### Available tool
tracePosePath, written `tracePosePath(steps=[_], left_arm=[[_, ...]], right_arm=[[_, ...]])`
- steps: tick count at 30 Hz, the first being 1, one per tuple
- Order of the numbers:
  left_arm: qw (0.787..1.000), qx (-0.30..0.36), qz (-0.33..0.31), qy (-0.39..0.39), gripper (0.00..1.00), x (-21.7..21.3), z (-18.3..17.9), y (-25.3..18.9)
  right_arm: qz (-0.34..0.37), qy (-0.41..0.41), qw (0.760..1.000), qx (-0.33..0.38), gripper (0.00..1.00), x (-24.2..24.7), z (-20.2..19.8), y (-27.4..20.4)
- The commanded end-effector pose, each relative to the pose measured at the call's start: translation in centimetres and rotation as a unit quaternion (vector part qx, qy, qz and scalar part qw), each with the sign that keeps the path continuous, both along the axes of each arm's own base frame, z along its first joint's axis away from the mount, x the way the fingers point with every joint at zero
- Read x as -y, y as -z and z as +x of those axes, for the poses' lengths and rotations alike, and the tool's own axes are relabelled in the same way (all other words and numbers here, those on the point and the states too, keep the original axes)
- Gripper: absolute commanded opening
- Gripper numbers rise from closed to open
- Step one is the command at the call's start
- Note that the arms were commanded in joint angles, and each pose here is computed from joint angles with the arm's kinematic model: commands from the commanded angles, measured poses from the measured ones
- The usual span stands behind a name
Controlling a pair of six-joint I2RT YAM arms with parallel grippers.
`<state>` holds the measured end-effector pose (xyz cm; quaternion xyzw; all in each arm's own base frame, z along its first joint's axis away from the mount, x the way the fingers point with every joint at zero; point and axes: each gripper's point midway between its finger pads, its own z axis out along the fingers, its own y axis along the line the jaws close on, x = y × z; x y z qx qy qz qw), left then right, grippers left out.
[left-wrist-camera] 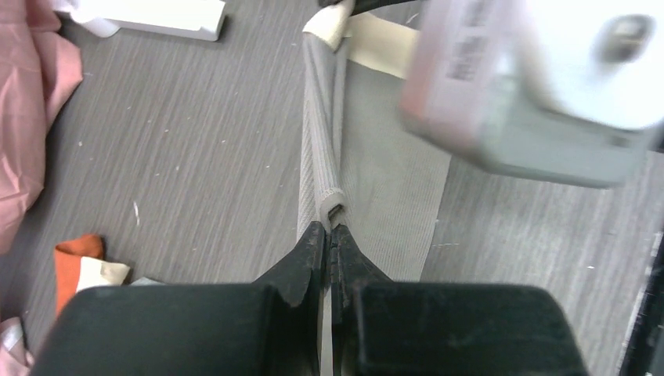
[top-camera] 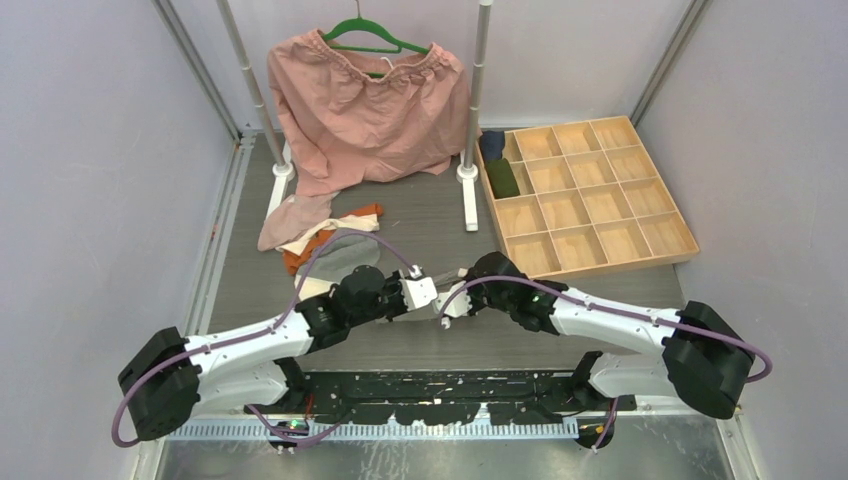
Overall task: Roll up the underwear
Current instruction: Fold the underwear at the center of the board.
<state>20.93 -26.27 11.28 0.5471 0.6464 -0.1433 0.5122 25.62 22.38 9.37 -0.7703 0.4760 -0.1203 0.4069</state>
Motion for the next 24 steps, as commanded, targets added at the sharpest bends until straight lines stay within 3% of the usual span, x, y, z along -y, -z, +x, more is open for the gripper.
tracePosePath(steps=[1,6,10,16,24], left_arm=[[0.999,-0.037,0.015,0.013,0.01,0.0,-2.1,0.9],[0.995,-0.057,0.074,0.033,0.01,0.7,-2.9,2.6],[0.992,-0.025,0.125,0.024,0.01,0.5,-1.2,3.9],[0.994,0.041,0.087,0.055,0.01,3.2,0.3,3.6],[0.992,0.021,0.071,0.104,0.01,4.3,-1.2,5.0]], right_arm=[[0.013,0.035,0.999,-0.017,0.01,1.3,0.7,0.1],[0.045,0.019,0.997,-0.051,0.01,0.8,0.8,0.2],[0.056,0.021,0.996,-0.062,0.01,1.4,2.0,0.4],[0.086,0.029,0.993,-0.069,0.01,2.0,4.6,-0.3],[0.091,0.033,0.991,-0.096,0.01,2.4,5.5,0.6]])
